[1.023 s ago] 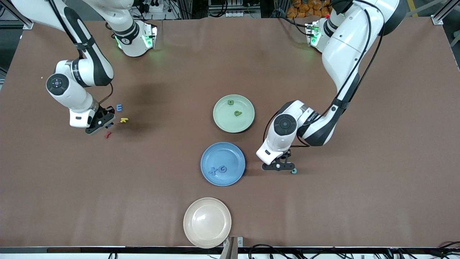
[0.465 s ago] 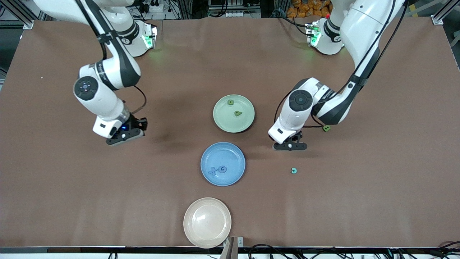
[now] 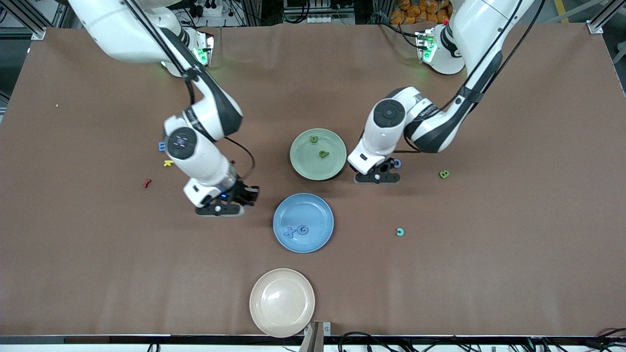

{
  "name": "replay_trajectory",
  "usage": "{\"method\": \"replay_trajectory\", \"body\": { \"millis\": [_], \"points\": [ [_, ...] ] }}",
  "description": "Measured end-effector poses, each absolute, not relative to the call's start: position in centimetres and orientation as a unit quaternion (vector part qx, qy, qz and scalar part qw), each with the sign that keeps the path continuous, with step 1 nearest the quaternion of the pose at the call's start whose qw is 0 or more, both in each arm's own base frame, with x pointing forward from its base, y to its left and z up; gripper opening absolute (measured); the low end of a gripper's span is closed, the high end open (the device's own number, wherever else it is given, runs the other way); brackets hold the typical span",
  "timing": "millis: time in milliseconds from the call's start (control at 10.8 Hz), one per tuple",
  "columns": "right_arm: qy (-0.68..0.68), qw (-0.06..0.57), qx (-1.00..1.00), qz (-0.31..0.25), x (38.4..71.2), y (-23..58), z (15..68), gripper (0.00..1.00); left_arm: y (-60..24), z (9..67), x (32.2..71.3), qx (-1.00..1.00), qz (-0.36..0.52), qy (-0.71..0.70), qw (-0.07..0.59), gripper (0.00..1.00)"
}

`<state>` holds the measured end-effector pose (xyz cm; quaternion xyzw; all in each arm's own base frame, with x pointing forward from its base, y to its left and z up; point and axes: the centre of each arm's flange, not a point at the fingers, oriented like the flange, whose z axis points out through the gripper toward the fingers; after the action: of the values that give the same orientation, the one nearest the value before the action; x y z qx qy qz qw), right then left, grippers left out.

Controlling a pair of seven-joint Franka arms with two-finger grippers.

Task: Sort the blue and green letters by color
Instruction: 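Place the blue letter on the blue plate while the left gripper places green N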

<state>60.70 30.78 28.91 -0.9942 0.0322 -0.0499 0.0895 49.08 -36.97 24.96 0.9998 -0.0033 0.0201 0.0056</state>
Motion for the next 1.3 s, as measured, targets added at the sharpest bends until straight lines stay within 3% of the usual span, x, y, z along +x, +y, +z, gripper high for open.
{"method": "replay_trajectory", "body": {
  "millis": [279,558,1023,1209,1302],
  "points": [
    [0.085,0.098,-0.99,-0.051,61.4,38.0,25.5,0.26,-42.4,26.3,44.4,0.999,0.012,0.029,0.029,0.33],
    [0.122,0.098,-0.986,-0.057,62.1,39.8,24.2,0.28,-46.5,26.6,40.1,0.998,0.008,0.045,0.033,0.33],
    [0.151,0.097,-0.982,-0.062,64.7,36.2,25.7,0.94,-48.4,25.1,38.4,0.998,-0.009,0.057,0.032,0.33],
    [0.131,0.076,-0.987,-0.05,64.1,33.1,27.0,1.0,-49.5,23.8,37.0,0.998,-0.021,0.054,0.028,0.36],
    [0.118,0.056,-0.991,-0.035,62.8,30.9,27.3,1.0,-49.2,23.2,36.9,0.998,-0.028,0.054,0.017,0.48]
  ]
}}
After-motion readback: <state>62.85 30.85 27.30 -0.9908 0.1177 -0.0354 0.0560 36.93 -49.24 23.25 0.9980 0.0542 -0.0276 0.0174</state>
